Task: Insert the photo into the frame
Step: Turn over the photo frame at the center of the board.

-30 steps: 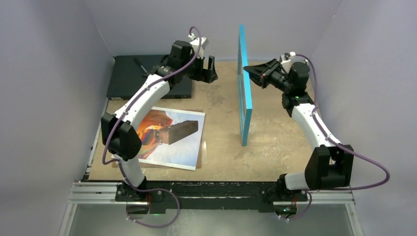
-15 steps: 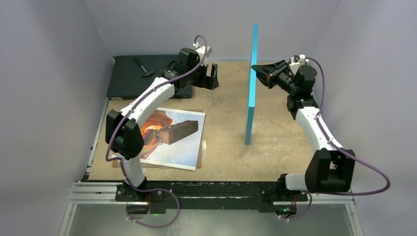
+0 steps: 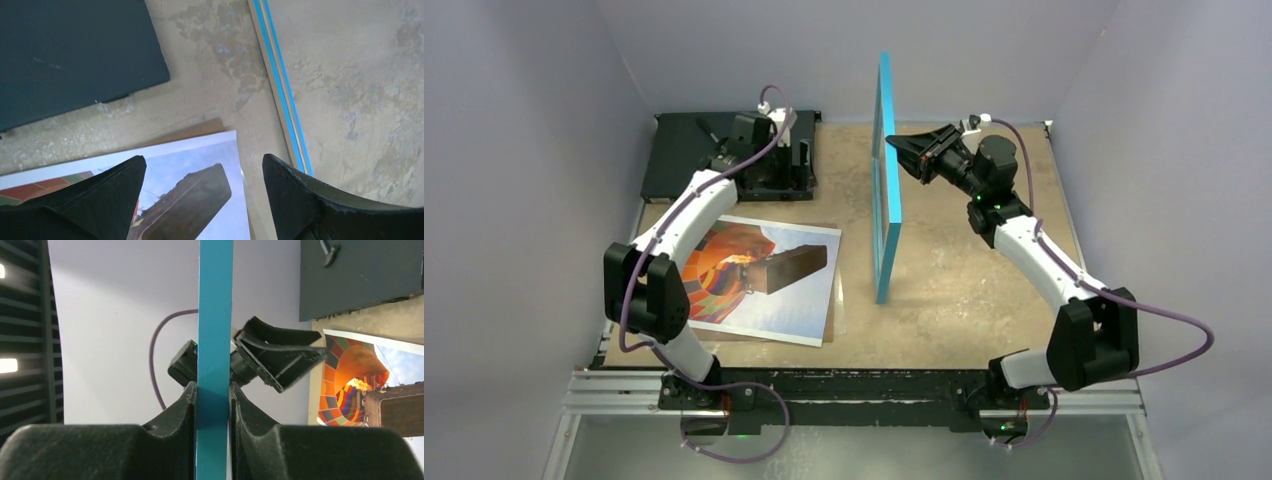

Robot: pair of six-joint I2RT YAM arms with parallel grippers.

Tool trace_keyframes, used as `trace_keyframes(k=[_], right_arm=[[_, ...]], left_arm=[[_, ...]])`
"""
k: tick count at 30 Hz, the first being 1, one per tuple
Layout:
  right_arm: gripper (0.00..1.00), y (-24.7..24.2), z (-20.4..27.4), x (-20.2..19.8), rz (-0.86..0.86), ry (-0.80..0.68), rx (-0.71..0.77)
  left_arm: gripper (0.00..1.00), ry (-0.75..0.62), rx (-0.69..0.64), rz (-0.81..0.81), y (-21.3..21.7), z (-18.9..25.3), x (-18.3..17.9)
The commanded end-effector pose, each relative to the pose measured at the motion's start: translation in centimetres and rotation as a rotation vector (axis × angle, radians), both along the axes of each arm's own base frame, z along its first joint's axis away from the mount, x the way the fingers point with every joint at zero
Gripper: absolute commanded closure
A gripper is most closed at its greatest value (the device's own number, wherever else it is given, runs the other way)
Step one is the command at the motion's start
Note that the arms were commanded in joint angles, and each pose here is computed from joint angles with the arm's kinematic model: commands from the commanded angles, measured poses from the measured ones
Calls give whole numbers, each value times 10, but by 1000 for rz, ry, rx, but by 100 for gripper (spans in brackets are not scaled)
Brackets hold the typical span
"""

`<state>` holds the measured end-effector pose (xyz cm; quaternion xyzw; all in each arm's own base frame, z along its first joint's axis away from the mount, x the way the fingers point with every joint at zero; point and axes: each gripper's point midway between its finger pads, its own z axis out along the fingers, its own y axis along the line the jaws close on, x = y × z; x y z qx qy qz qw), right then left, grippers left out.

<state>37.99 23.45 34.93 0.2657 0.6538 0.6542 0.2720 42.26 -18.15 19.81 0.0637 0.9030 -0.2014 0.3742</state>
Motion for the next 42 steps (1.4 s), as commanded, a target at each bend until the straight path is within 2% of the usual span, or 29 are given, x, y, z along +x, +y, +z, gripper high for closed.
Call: trace_keyframes(k=[1,5,8,13,14,17,22,27,32,42], right_arm=[[100,-6,62,-2,-24,-190,110],[100,-4,30,-16,41,-143,154],[100,-15,9,-21,33,-119,143],[100,-31,0,-25,16,-109,133],[97,-35,-2,-25,15,-110,122],[78,-50,-15,-22,-5,-81,71],[60,-77,-35,-20,-60,-49,-5],[47,-84,-51,-19,-33,-22,-84],[44,-106,-63,-11,-72,3,-159],[40,-164,-103,11,-197,98,-631]], left_arm=[[15,-15,45,-42,2,-6,-14],[14,-25,102,-94,-9,-24,-17],[14,-45,137,-152,-34,-33,-22],[14,-71,182,-234,-80,-50,-21],[14,-77,195,-239,-86,-55,-18],[14,-85,231,-245,-100,-73,-7],[14,-59,244,-305,-137,-103,-6],[14,11,202,-352,-162,-127,-11],[16,52,202,-366,-165,-146,-15],[20,82,237,-369,-148,-157,-29]])
